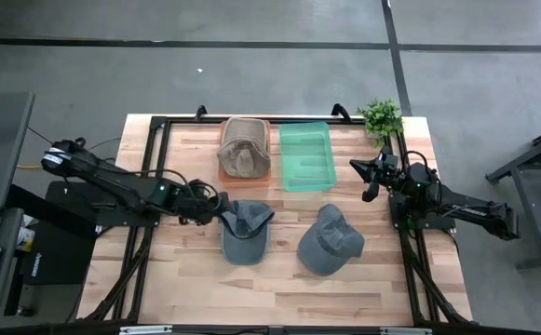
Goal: Pick & Place hat
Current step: Put the left black cap into the blue bin
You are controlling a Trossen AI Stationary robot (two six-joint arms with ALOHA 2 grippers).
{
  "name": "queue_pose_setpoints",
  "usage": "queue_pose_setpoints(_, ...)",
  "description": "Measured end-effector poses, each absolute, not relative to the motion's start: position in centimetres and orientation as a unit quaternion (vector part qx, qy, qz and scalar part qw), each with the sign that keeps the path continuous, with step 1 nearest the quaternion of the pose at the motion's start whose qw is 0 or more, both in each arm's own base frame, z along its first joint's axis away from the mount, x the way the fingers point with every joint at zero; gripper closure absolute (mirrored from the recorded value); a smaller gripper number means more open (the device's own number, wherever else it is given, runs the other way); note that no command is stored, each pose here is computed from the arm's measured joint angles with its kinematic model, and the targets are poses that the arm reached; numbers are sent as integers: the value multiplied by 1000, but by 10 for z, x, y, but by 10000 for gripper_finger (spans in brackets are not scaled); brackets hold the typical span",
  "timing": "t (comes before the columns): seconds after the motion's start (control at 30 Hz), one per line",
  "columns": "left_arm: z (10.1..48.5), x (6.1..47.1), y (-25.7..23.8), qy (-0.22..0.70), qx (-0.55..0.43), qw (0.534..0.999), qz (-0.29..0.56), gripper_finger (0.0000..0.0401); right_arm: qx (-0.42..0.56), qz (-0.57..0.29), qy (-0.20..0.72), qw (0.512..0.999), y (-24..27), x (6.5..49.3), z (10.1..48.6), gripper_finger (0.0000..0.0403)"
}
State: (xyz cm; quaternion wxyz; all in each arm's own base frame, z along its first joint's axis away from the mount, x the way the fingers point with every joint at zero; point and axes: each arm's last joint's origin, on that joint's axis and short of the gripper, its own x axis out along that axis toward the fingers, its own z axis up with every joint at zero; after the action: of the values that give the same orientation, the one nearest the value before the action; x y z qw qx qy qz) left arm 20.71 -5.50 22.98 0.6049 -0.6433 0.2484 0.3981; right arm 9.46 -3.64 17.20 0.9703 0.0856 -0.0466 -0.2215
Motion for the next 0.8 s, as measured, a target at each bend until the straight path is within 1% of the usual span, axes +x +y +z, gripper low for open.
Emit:
queue_pose_setpoints(0.17,227,209,-55,234,-667,573,415,226,86,-222,-47,970,-36,95,172,398)
queue_pose_setpoints(0.43,225,205,-54,245,-660,567,429,221,86,-222,-47,970,-36,95,172,398)
queue_pose_setpoints(0.53,224,204,-55,257,-659,561,430,198,86,-222,-47,970,-36,95,172,398)
queue_pose_setpoints(0.8,219,203,-55,260,-664,549,436,98,86,-222,-47,970,-36,95,172,398)
